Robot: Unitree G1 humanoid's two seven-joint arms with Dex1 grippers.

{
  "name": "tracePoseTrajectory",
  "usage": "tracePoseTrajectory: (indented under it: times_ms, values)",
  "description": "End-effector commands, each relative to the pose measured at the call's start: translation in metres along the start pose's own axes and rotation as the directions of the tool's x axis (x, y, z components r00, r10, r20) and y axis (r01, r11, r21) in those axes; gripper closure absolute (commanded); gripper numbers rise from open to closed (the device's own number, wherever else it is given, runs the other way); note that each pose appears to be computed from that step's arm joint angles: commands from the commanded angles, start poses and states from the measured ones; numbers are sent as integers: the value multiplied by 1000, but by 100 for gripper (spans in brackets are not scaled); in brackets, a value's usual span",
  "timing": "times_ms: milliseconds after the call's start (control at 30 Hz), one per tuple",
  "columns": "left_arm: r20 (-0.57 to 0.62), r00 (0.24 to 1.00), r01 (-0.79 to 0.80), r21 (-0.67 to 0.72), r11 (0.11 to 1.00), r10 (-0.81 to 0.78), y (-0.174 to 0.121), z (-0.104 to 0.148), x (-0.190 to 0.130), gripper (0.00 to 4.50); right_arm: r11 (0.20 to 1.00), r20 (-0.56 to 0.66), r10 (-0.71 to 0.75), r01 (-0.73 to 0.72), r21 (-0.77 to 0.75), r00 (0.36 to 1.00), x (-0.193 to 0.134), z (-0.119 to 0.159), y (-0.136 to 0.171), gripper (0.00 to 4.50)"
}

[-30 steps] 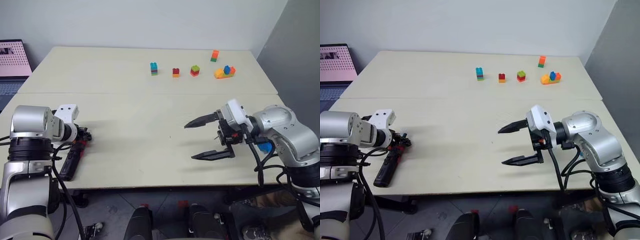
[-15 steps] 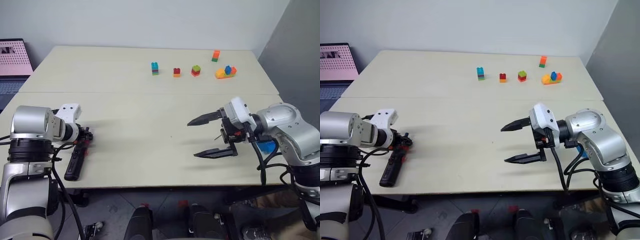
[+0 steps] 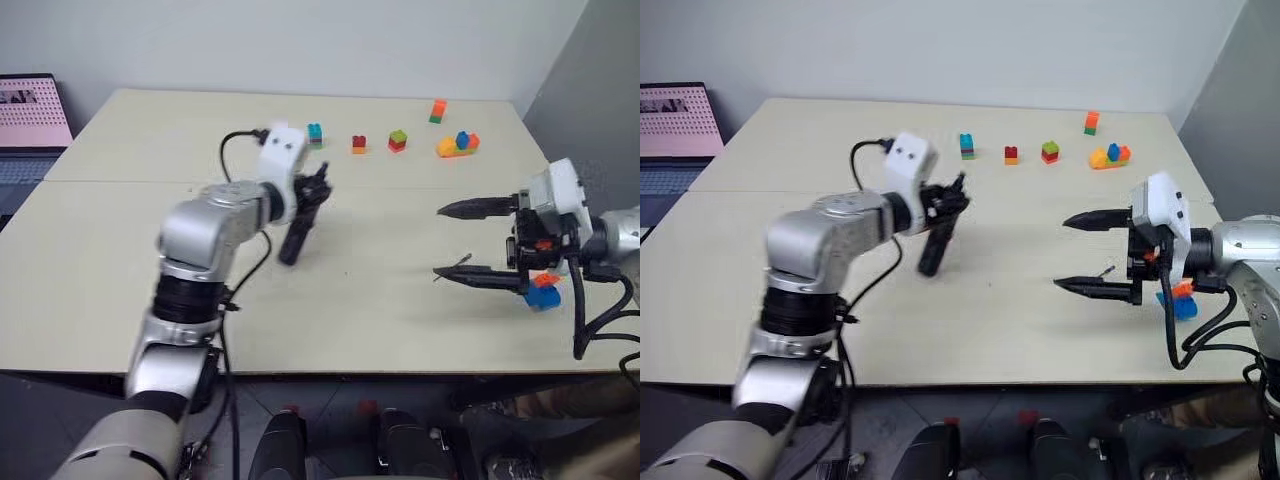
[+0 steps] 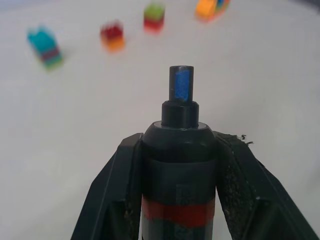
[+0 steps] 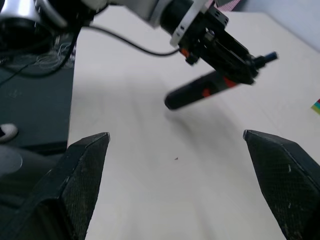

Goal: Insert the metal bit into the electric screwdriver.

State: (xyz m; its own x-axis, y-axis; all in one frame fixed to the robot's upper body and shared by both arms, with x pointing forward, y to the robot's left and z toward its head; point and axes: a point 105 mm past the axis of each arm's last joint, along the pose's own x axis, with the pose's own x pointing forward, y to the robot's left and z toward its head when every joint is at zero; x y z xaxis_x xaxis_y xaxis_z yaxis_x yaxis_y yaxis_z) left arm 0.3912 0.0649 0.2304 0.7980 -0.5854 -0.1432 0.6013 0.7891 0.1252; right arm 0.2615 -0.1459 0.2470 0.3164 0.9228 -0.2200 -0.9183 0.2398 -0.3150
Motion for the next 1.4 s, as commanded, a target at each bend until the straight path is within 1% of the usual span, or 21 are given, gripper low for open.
tracePoseTrajectory:
  times_ms: [33, 67, 233, 333, 400, 500, 633, 733, 867, 967, 1033, 1167, 1267, 1400]
  values:
    - [249, 968, -20, 63, 998, 4, -20, 34, 13, 284, 996, 24, -87, 87, -16, 996, -8, 10, 2, 0]
    - [273, 962, -22, 68, 997, 2, -24, 35, 16, 284, 995, 23, -101, 101, -13, 995, -10, 10, 1, 0]
    - [296, 955, -40, 42, 998, 26, -34, 9, 26, 284, 991, 2, -132, 132, -31, 991, -7, 5, 1, 0]
    - [287, 957, -51, 13, 999, 45, -39, -15, 24, 284, 990, 12, -133, 134, -33, 991, -4, 6, 1, 0]
    - [282, 958, -59, 0, 998, 56, -38, -24, 20, 284, 991, 16, -131, 131, -35, 991, -2, 7, 1, 0]
    - [282, 958, -64, 5, 998, 59, -38, -31, 14, 284, 991, 18, -126, 127, -36, 992, 0, 8, 1, 0]
    - [240, 967, -87, 13, 996, 82, -29, -51, -4, 284, 993, 8, -112, 112, -37, 994, 3, 5, 0, 0]
    - [214, 972, -101, 0, 995, 99, -22, -61, -16, 284, 993, -2, -112, 112, -34, 994, 3, 3, -2, 0]
    - [209, 971, -122, 13, 992, 116, -18, -66, -30, 284, 992, -36, -123, 122, -37, 992, 0, -4, -6, 0]
    - [207, 971, -130, 18, 991, 124, -17, -68, -34, 284, 992, -72, -123, 121, -31, 990, -1, -12, -10, 0]
    - [210, 971, -125, 22, 992, 118, -19, -68, -33, 284, 990, -141, -134, 128, -51, 981, -3, -26, -18, 0]
    - [217, 969, -127, 35, 991, 117, -20, -67, -32, 284, 990, -347, -108, 69, -123, 932, -9, -63, -37, 0]
    - [218, 968, -131, 32, 991, 121, -19, -67, -32, 284, 983, -484, -52, -40, -177, 874, -14, -86, -49, 0]
    - [228, 966, -137, 39, 990, 125, -20, -66, -35, 284, 951, -643, 56, -238, -200, 764, -10, -111, -65, 0]
